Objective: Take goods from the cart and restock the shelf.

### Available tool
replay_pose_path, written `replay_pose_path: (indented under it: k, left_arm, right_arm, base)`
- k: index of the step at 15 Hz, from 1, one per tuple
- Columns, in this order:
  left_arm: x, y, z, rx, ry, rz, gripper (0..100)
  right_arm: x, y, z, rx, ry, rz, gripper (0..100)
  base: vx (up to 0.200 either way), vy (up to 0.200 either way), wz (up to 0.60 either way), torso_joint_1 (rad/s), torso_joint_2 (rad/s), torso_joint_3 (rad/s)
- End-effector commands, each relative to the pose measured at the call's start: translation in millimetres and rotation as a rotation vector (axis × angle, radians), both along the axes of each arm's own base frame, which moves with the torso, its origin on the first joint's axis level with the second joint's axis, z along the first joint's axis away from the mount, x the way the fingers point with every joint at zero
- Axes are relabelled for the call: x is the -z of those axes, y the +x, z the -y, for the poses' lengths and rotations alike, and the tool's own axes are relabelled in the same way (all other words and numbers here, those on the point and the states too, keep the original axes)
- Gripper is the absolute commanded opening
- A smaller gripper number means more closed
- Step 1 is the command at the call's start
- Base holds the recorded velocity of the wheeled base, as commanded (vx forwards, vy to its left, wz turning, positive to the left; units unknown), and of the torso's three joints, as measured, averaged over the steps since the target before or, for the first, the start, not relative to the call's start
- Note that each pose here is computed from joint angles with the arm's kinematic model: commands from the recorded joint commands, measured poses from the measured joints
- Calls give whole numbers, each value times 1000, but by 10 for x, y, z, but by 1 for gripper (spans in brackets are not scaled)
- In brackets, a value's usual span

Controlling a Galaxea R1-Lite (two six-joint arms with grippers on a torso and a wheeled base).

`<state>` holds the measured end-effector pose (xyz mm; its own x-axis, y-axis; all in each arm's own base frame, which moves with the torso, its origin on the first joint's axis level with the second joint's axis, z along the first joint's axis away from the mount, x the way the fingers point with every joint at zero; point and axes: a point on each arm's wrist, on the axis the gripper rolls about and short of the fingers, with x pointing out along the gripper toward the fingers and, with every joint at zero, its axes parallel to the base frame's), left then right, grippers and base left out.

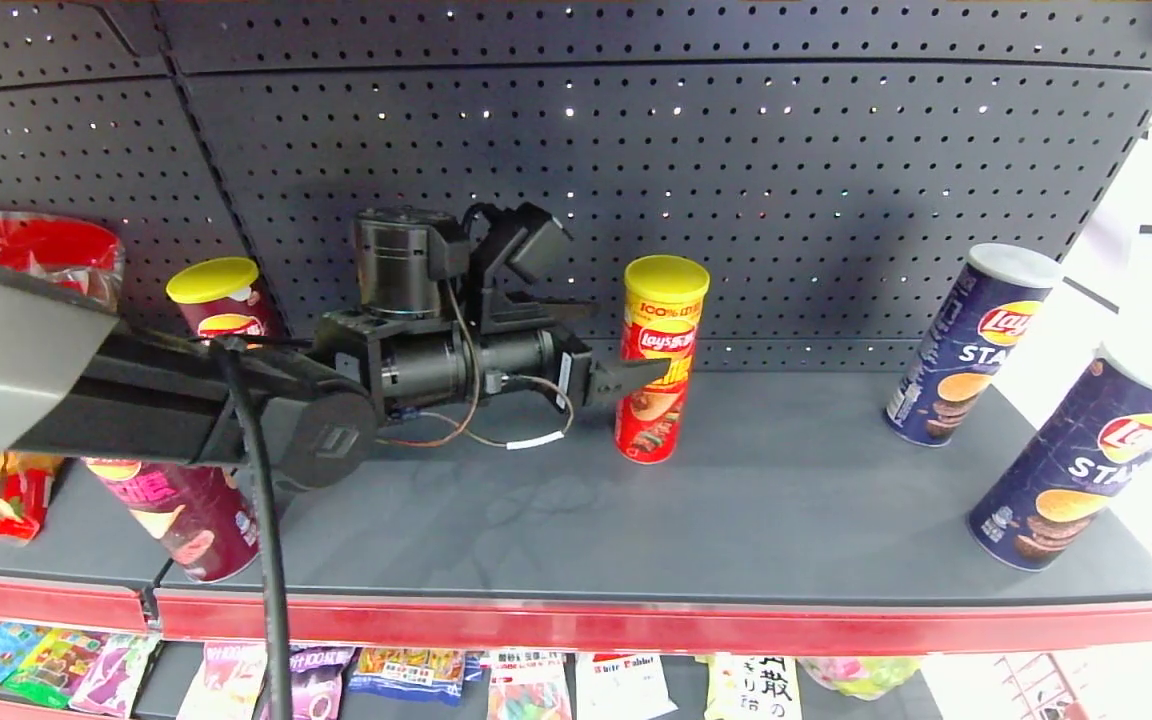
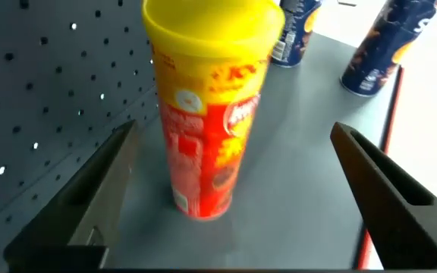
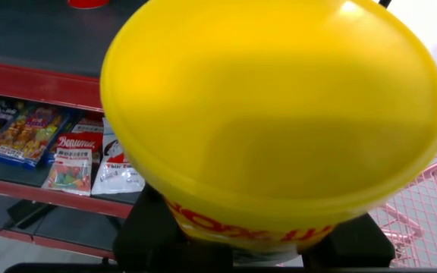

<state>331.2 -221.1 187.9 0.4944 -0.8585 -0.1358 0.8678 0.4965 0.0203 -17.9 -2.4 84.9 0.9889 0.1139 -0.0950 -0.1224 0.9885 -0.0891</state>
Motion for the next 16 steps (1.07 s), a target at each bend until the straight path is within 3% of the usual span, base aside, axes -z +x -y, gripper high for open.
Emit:
replay_pose_path:
  k: [1, 16]
  left_arm:
    - [74, 146, 80, -2, 0, 3, 100]
    - [101, 397, 242, 15, -19, 26, 100]
  right_arm:
    - [1, 2, 0, 0, -1, -3, 0]
    - [1, 2, 0, 1, -1, -3, 0]
  base:
    - [0, 0, 0, 0, 0, 0]
    - [0, 0, 0, 0, 0, 0]
